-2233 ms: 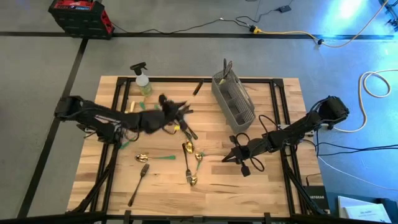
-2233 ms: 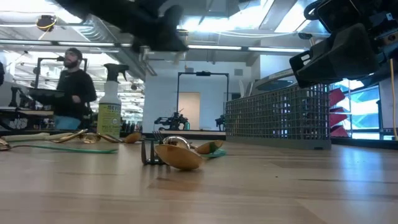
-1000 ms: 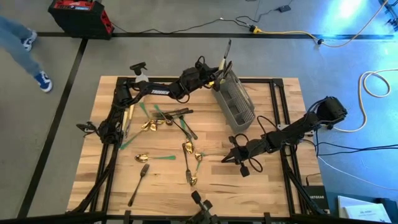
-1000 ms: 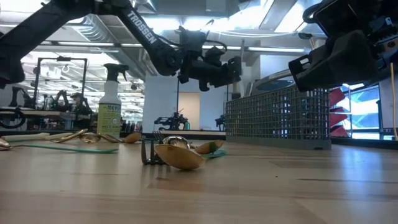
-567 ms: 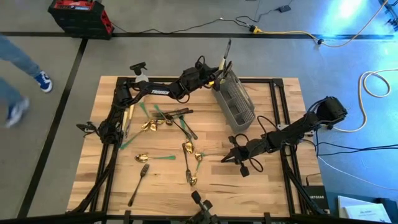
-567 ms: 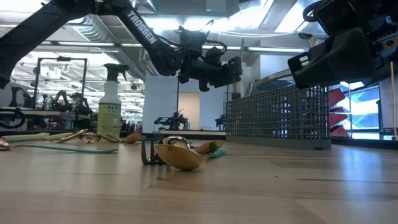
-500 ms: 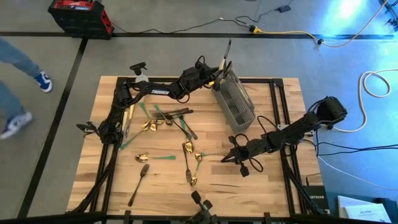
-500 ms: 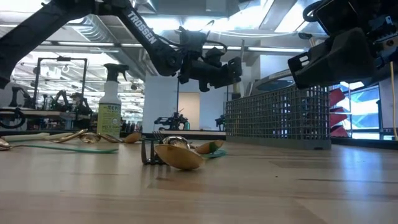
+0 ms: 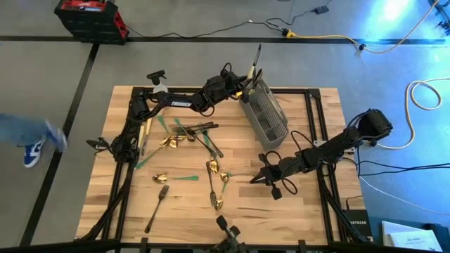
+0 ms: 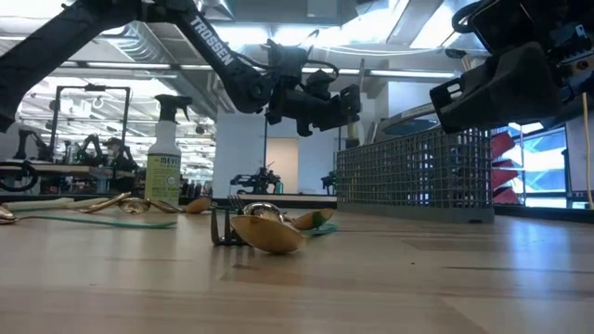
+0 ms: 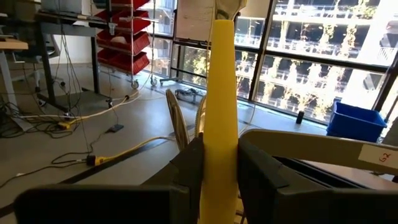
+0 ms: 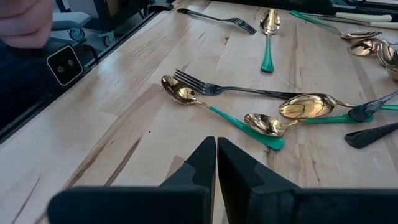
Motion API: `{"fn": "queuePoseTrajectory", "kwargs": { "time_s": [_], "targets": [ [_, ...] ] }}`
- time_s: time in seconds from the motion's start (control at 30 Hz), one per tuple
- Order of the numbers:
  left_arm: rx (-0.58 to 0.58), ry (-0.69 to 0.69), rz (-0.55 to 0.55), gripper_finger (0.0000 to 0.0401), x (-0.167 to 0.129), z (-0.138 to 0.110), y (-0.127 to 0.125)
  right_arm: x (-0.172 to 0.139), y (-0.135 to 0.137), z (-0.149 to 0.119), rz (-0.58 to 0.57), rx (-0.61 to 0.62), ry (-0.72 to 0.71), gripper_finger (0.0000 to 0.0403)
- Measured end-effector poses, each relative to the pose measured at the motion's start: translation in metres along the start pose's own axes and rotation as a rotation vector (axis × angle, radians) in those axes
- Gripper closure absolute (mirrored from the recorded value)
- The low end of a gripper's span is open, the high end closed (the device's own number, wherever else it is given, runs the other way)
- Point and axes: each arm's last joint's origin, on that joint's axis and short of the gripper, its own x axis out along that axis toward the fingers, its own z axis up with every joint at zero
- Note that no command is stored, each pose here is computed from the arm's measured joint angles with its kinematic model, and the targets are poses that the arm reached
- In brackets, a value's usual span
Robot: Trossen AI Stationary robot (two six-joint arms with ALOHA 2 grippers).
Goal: Sort silverware
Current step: Put the yellow table knife into the silverware basket
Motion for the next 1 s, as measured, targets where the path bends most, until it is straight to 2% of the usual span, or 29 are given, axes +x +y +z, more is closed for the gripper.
{"fn": "queuePoseTrajectory", "kwargs": {
  "time_s": [0.47,0.63,0.73,1.0],
  "targets": [
    [0.006,0.012,-0.002,0.0338,-0.0001,-0.0013,0.0001,0.0,-0.0003,-0.0002,-0.01,0.006,0.002,0.0403],
    [-0.006,0.019,-0.047,0.0336,-0.0001,-0.0015,-0.0013,0.0,-0.0003,-0.0003,-0.01,0.007,0.002,0.0403],
    [-0.013,0.022,-0.047,0.032,-0.0002,-0.0019,-0.0016,0.0,-0.0003,-0.0003,-0.01,0.007,0.002,0.0403],
    [-0.051,0.058,-0.039,0.0244,0.0,-0.0049,0.0009,0.0,-0.0003,-0.0003,-0.01,0.009,0.002,0.0403]
  ]
}}
